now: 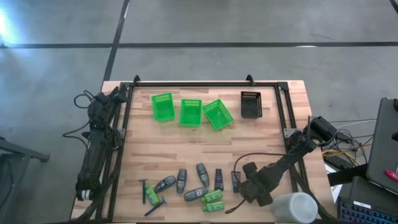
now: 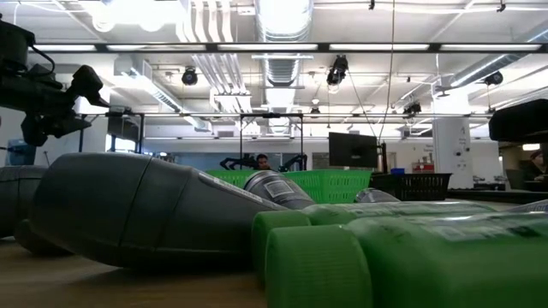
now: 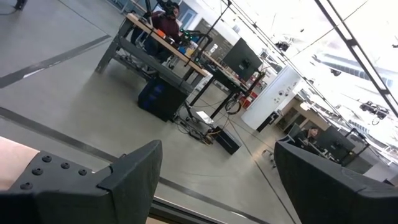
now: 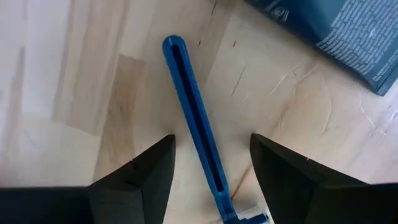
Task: Pick & Place Travel size toiletries
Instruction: Put the razor into the right green bin
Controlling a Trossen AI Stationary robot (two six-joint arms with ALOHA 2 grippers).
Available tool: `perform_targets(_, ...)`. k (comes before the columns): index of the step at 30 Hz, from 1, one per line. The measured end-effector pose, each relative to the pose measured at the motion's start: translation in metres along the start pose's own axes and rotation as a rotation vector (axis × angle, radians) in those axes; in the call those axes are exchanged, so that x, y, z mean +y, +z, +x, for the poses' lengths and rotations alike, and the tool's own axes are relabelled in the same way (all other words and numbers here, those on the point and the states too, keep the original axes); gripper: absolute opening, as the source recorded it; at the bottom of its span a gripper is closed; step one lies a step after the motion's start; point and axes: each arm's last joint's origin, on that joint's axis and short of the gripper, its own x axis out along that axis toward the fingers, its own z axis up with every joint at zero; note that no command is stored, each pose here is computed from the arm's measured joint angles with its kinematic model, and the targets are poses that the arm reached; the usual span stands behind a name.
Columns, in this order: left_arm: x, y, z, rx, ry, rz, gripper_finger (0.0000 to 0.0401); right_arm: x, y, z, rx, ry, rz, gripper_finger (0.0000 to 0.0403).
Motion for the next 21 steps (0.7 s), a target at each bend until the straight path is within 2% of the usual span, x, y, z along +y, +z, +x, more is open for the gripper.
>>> perform_targets(4,0.0000,0.0000,0.0000,0.000,-0.001,0.000,0.0316,-0.0008,-0.0021,0.0018,0.011,0.011,0.045,0.0172)
perform_targets(21,0.0000,0.0000,0.0000,0.000,0.000,0.000,0.0316,-0.0012,-0.0003,-0.0010,0.016,0.038,0.063,0.0028)
